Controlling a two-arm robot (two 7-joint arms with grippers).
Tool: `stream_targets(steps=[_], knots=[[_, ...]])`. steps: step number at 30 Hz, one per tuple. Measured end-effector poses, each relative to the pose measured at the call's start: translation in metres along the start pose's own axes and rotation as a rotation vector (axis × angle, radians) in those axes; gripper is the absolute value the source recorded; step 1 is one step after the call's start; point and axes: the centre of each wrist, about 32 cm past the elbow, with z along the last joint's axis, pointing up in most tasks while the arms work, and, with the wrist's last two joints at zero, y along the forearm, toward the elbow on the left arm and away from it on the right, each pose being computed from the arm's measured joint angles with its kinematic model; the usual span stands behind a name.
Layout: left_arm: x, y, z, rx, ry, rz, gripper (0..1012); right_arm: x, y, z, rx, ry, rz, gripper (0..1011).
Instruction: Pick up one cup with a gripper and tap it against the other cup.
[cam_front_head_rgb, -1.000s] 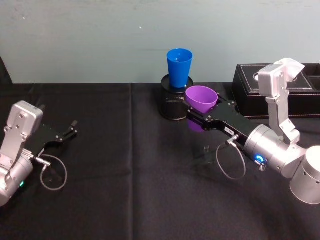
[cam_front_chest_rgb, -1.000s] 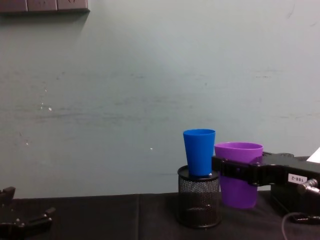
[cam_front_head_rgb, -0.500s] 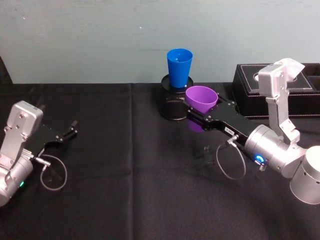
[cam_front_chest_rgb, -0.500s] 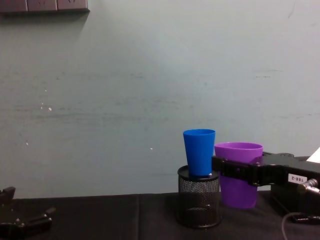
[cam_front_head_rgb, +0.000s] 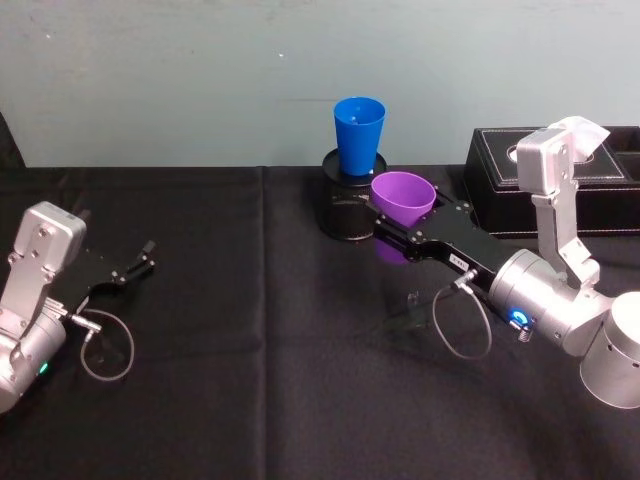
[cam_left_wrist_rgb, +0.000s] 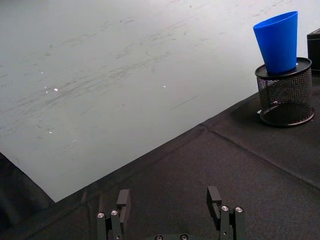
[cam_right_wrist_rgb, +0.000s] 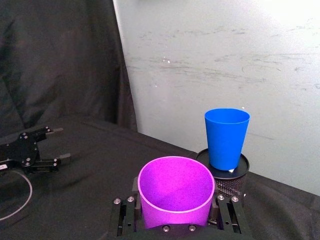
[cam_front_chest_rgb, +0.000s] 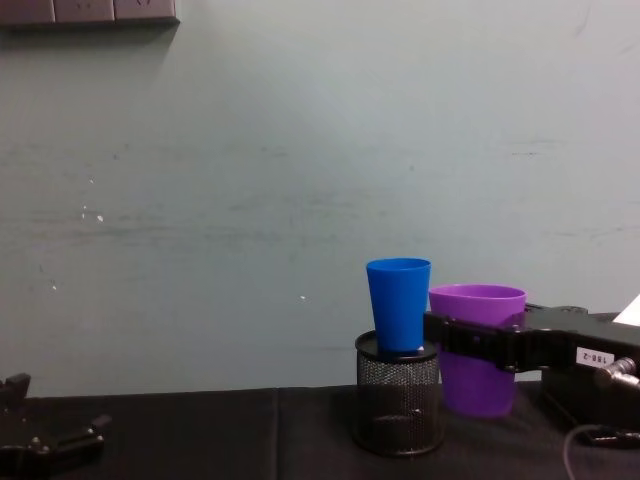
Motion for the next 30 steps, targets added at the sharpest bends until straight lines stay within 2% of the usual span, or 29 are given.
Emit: stream_targets(steps=[30], knots=[[0.0000, 0.0000, 0.0000, 0.000, 0.000, 0.000, 1000, 0.0000, 0.0000, 0.0000, 0.000, 0.000, 0.000, 733]])
